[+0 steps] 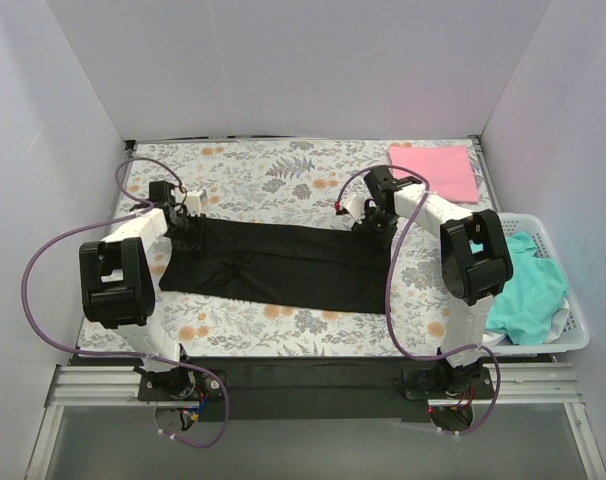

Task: Fold and stack the t-shirts
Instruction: Fold the tshirt

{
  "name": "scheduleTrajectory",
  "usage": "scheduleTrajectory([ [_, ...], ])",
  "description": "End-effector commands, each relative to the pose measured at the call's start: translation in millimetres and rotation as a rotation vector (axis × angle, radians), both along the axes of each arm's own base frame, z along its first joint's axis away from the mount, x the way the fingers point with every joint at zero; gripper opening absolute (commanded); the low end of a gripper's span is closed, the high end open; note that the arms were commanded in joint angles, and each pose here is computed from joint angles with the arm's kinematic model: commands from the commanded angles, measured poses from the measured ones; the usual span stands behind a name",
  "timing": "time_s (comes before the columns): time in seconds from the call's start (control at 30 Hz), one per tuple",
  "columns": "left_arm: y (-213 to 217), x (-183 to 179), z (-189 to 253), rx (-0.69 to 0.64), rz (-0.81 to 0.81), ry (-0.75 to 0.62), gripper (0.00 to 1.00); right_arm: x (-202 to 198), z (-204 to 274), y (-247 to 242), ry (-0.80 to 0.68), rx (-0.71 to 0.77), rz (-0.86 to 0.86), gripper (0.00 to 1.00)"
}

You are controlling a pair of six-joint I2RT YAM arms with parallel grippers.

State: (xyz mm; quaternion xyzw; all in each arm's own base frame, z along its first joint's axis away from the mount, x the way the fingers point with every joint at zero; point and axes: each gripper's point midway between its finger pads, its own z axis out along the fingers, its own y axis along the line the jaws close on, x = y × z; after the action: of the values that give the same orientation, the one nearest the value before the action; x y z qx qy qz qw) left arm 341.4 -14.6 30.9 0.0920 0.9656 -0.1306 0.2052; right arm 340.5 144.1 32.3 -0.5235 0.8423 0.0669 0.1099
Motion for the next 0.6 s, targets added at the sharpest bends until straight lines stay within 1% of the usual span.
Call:
scheduleTrajectory([
  [0.0, -4.1, 52.2, 54.2, -0.046, -0.022, -0.178, 0.23, 26.1, 47.8, 13.8, -0.119, 0.082, -0.024, 0.35],
  [0.13, 2.8, 82.8, 55.3, -0.036, 0.03, -0.183, 0.23, 34.4, 37.9, 7.9, -0.113, 0.041, -0.042, 0.33],
  [0.23, 10.6, 97.1, 42.2, -0.017, 0.085, -0.157, 0.23, 36.8, 25.7, 5.6, -0.097, 0.015, -0.037, 0.32],
  [0.3, 14.2, 99.9, 28.2, -0.001, 0.106, -0.127, 0.23, 38.0, 16.3, 4.3, -0.08, 0.002, -0.034, 0.32],
  [0.5, 29.1, 104.5, 3.9, 0.065, 0.178, -0.1, 0.23, 34.0, -1.8, -7.4, -0.048, -0.044, -0.033, 0.31],
  [0.57, 41.2, 100.1, -10.0, 0.13, 0.191, -0.071, 0.23, 28.2, -11.2, -17.1, -0.032, -0.07, -0.034, 0.31],
])
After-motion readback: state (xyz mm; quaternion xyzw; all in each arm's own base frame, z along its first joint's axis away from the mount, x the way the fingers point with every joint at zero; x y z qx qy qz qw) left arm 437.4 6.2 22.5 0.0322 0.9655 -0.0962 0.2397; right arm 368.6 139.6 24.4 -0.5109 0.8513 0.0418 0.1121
